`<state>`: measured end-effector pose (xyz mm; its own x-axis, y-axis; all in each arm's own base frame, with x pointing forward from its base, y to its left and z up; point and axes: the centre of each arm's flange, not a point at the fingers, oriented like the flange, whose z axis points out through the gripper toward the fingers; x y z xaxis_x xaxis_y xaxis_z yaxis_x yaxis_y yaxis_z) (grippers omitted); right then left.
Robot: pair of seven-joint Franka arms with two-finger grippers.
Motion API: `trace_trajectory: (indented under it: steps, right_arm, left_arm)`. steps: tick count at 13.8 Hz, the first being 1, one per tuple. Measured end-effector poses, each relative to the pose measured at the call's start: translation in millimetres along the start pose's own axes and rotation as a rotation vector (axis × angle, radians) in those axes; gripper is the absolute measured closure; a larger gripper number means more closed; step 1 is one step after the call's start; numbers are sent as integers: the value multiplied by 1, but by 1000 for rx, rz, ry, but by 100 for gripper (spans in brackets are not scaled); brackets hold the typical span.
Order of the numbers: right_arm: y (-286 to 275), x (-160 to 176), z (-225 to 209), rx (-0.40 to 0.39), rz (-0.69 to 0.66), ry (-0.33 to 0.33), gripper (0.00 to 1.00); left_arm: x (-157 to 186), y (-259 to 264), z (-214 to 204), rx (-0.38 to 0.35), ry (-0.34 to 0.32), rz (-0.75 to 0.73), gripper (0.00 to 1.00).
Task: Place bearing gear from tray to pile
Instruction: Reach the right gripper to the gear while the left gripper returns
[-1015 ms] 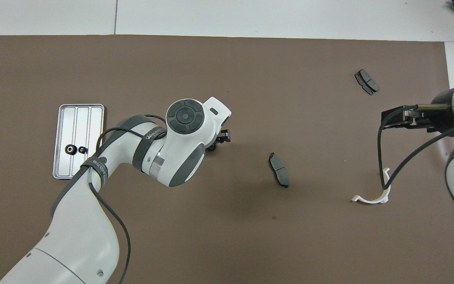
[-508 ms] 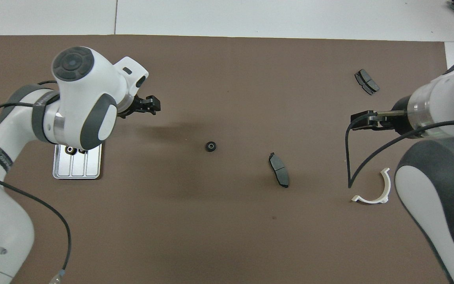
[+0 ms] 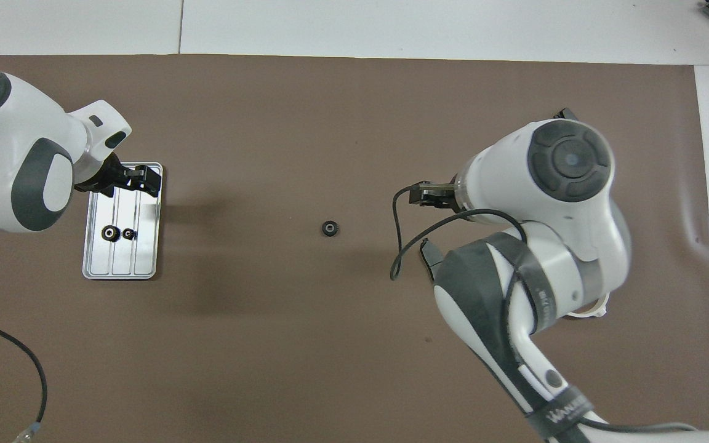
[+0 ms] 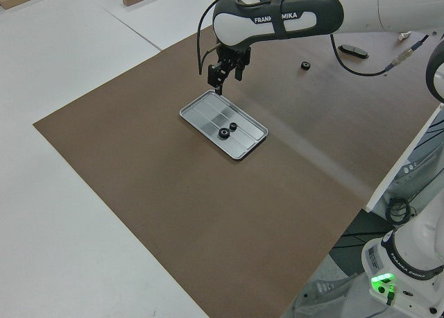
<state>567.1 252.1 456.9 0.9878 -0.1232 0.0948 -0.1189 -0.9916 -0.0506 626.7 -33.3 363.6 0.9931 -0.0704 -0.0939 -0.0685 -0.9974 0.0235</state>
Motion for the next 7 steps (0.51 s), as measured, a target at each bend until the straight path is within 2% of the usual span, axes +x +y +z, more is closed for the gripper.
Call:
trace_trajectory:
  steps: [3, 7]
  right_arm:
    - [-51, -15, 42, -13, 45, 8, 0]
    - [-112, -28, 82, -32, 103, 18, 0]
  left_arm:
    - [-23, -14, 17, 1, -40, -5, 17]
    - [-45, -17, 33, 6, -41, -39, 23]
